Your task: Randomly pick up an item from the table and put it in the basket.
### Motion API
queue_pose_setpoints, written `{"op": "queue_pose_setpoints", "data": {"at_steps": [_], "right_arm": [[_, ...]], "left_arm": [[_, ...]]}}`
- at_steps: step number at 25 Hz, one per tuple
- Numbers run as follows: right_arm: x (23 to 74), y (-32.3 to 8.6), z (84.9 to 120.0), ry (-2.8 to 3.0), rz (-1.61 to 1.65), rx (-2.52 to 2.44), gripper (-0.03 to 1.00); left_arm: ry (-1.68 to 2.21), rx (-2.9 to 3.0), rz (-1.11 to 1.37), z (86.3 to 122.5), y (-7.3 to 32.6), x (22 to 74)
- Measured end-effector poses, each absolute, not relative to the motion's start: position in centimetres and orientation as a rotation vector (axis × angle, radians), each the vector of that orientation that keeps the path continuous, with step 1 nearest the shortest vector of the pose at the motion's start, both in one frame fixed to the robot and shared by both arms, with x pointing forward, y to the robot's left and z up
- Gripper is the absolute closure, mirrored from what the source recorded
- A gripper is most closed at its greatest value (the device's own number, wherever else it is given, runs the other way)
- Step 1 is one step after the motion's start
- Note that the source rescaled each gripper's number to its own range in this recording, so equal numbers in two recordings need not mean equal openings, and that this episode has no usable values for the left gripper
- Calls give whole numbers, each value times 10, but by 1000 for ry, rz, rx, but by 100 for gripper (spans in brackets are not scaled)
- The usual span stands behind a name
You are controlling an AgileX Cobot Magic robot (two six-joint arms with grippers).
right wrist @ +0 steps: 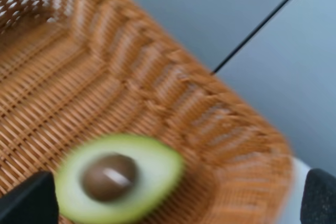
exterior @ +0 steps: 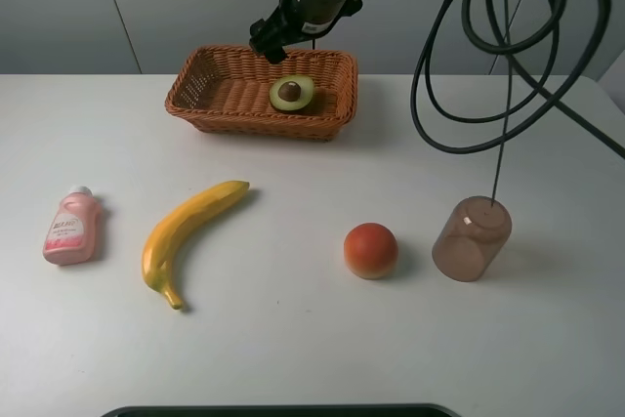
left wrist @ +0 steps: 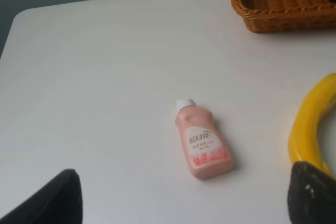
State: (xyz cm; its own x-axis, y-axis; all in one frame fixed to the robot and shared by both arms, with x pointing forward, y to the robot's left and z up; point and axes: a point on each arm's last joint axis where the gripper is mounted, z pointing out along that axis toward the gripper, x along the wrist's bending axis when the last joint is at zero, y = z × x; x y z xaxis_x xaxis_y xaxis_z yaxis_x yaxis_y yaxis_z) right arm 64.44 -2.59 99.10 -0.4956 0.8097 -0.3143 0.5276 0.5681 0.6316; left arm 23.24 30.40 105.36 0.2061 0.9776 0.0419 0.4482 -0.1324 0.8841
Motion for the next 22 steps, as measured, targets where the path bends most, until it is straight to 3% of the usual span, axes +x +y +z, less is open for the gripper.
{"op": "queue_pose_setpoints", "data": {"at_steps": [5, 10, 17, 22], "right_arm": [[632, -60, 1072, 2142, 706, 1056, -2], [608, -125, 1142, 2148, 682, 1094, -2], [558, -223, 1204, 2105, 567, 1310, -3], [508, -263, 1235, 1982, 575, 1375, -3]], "left_arm": [[1349, 1707, 863, 1054, 304, 232], [1349, 1707, 863, 1054, 304, 232], [1349, 1707, 863, 1054, 304, 232], [1349, 1707, 863, 1054, 304, 232]]}}
